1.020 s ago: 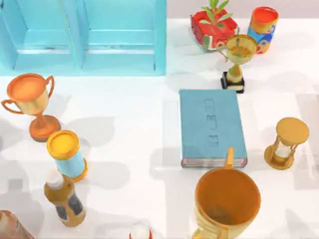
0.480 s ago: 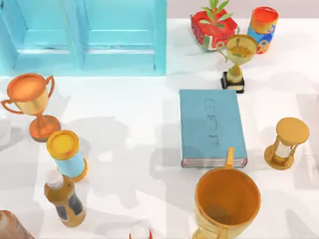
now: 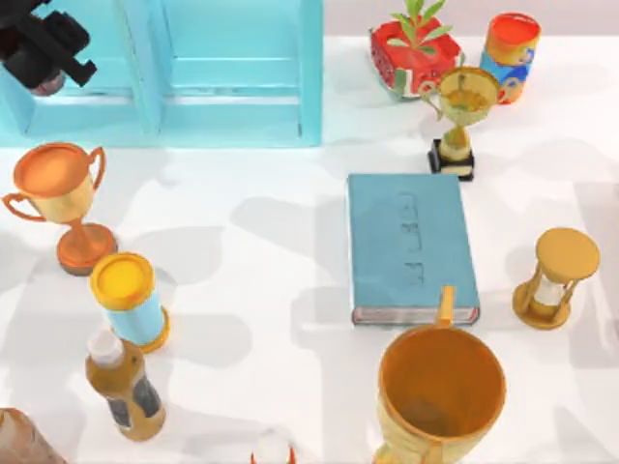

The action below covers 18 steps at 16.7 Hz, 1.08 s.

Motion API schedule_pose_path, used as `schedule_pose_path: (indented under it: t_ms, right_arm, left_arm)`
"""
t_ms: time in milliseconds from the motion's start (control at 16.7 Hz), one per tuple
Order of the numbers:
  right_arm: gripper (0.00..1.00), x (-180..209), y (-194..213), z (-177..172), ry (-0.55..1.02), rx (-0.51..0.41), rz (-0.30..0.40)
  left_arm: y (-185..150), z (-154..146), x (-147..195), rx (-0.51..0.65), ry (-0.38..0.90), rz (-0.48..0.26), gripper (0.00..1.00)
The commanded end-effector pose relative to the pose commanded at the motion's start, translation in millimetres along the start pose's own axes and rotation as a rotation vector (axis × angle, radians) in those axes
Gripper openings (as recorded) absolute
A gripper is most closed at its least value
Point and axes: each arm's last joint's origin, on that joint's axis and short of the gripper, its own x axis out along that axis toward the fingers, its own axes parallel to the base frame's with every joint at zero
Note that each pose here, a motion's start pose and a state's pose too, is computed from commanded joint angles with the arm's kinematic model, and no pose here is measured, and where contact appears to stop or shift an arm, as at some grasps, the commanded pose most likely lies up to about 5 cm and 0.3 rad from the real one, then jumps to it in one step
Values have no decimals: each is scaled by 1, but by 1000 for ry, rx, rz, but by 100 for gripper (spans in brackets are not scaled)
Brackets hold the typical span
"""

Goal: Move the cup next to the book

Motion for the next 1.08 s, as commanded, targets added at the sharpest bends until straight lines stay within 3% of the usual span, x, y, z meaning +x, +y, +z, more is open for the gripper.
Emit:
schedule_pose_path:
  t_ms: [300, 600, 840, 1080]
  right_arm:
    - [100, 0, 0, 0, 0, 0, 0]
    - [100, 0, 0, 0, 0, 0, 0]
    - [100, 0, 0, 0, 0, 0, 0]
    - [100, 0, 0, 0, 0, 0, 0]
  left_arm:
    - [-47, 58, 5, -248, -13, -94, 0]
    - [-118, 101, 24, -529, 135, -228, 0]
    - [-164, 111, 39, -664, 297, -266, 0]
    - [-173, 111, 42, -720, 342, -266, 0]
